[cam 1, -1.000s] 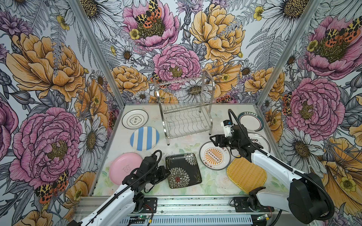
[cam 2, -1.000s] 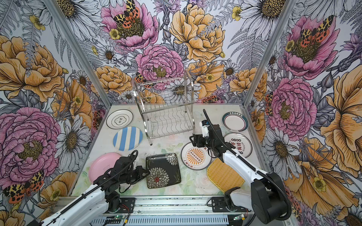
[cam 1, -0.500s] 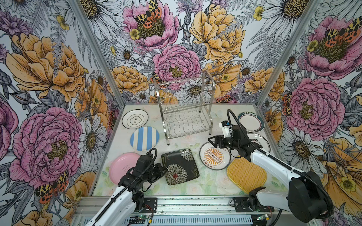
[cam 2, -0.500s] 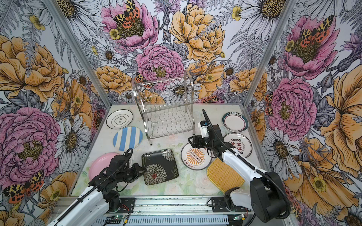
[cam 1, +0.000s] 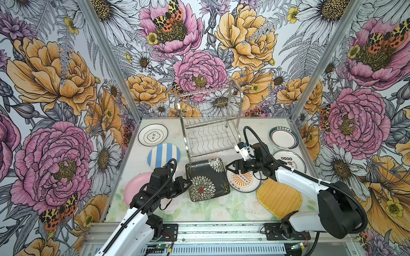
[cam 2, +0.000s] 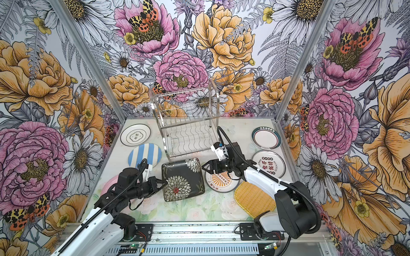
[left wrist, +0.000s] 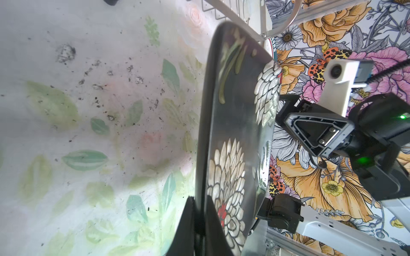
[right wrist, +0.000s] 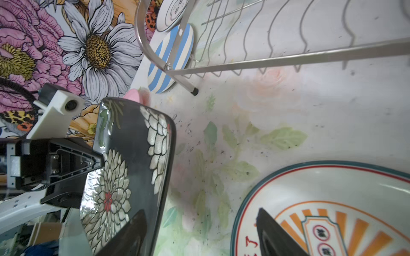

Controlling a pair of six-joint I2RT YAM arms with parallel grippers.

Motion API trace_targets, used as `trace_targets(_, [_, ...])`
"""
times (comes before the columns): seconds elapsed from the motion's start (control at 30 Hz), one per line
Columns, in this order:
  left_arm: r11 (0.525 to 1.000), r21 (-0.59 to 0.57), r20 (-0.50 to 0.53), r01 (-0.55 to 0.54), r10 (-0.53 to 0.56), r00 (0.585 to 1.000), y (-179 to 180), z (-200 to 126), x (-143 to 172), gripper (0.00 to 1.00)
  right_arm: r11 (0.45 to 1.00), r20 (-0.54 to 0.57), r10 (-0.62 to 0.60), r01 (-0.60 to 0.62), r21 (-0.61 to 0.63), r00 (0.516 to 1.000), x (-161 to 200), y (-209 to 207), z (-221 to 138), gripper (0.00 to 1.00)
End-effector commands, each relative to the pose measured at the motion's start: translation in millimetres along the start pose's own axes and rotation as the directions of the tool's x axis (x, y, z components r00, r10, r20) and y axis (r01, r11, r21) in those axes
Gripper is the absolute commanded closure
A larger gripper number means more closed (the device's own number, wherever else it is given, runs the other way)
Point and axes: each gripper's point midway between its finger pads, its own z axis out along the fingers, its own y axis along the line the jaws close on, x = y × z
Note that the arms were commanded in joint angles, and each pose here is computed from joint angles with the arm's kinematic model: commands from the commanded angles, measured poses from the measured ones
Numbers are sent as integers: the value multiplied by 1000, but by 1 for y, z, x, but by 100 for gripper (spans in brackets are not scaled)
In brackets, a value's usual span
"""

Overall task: Load plates into a dish rack
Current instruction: Pick up the plate from the bottom-center of the table.

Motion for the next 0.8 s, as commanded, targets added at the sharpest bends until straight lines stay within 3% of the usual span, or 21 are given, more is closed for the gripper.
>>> trace_targets(0.0, [968,200,75,-152,140,987,-65,-19,-21,100,984,-2,-28,27,-177,1000,-11,37,1,22])
trace_targets(0.13, [958,223,70,-178,167,984,-77,-19,-22,100,956,15,-4,8,-292,1000,-17,54,2,23])
trace_targets(0.5, [944,252,99,-214,195,976,-94,-20,-30,100,919,-18,-5,-2,-395,1000,-9,71,6,29])
trace_targets(0.63, [940,263,107,-218,196,975,-97,-19,-32,100,912,-38,-11,-5,-411,999,-3,75,8,35])
trace_targets(0.77, [940,264,102,-215,194,976,-97,-18,-32,100,910,-34,-14,-2,-414,999,-3,76,8,47])
